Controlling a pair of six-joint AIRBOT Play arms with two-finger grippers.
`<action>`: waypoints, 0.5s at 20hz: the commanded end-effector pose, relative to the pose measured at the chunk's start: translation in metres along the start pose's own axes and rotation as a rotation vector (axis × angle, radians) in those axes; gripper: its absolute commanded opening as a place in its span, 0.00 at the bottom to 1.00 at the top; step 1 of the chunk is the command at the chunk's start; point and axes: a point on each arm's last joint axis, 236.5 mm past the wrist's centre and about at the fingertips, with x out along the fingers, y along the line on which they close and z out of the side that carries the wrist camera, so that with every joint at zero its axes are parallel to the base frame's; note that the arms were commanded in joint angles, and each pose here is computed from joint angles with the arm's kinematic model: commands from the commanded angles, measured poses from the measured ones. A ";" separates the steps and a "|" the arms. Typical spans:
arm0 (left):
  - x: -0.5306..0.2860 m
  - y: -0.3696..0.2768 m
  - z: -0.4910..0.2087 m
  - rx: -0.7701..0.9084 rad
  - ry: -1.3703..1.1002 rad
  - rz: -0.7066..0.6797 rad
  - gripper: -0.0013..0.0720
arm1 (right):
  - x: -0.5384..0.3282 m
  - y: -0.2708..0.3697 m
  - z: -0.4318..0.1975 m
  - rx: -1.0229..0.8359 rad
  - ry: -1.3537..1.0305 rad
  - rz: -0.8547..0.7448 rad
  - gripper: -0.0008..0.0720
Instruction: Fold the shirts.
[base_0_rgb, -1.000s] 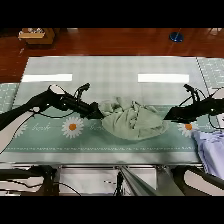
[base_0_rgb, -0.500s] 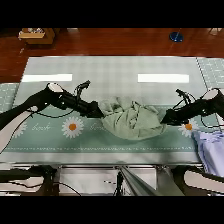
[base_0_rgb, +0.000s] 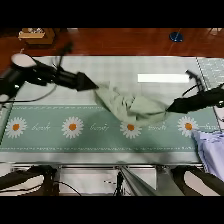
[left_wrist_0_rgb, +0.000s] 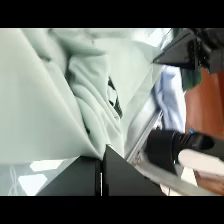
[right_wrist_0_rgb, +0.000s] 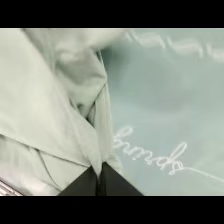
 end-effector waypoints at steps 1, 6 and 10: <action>-0.084 -0.086 0.047 0.219 -0.224 0.033 0.05 | -0.103 0.074 0.035 -0.179 -0.351 -0.028 0.04; -0.180 -0.228 0.044 0.515 -0.501 0.057 0.05 | -0.284 0.176 0.045 -0.317 -1.027 -0.113 0.04; -0.218 -0.304 0.009 0.680 -0.608 0.056 0.05 | -0.323 0.212 0.018 -0.331 -1.124 -0.078 0.04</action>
